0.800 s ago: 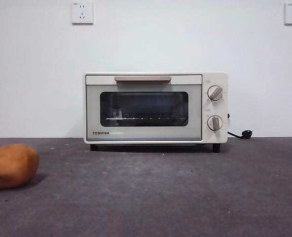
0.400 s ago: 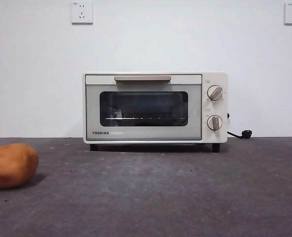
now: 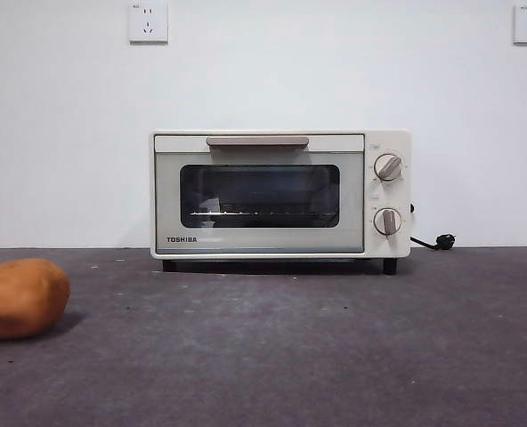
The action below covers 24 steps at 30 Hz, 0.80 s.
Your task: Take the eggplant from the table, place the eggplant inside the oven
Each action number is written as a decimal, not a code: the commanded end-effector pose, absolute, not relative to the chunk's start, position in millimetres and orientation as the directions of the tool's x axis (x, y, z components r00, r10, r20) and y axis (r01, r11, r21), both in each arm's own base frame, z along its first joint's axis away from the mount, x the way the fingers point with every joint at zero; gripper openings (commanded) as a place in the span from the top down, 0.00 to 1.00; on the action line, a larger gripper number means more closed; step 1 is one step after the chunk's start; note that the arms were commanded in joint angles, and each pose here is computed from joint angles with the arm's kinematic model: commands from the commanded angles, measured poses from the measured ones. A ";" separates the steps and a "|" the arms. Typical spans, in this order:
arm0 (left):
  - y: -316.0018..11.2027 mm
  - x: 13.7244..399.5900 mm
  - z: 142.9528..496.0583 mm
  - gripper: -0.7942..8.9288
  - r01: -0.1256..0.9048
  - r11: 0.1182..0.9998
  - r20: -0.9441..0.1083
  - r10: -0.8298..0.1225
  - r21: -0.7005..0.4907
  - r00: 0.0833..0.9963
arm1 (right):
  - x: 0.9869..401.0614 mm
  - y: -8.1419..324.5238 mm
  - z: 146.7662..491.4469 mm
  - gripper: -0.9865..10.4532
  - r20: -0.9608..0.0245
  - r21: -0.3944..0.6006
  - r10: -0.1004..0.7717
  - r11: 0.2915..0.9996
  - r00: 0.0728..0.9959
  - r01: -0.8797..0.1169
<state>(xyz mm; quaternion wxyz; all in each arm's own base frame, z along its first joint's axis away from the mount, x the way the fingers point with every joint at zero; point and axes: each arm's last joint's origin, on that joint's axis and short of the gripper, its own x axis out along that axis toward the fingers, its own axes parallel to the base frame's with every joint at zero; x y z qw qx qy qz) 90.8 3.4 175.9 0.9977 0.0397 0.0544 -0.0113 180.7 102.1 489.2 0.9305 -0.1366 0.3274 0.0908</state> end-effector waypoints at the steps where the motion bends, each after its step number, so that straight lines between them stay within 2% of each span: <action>1: 3.9 92.8 166.6 0.92 0.016 1.000 -0.127 -0.012 0.027 0.992 | 180.9 102.2 487.1 0.91 -0.649 -0.195 0.070 0.947 0.757 -0.255; 7: 4.0 95.0 150.4 0.92 0.014 1.000 -0.185 -0.013 0.005 0.983 | 180.9 102.2 487.1 0.91 -0.649 -0.195 0.070 0.947 0.757 -0.254; 24: 3.9 95.5 150.0 0.92 0.010 0.999 -0.194 -0.017 -0.035 0.981 | 180.9 102.2 487.1 0.91 -0.649 -0.195 0.070 0.947 0.758 -0.254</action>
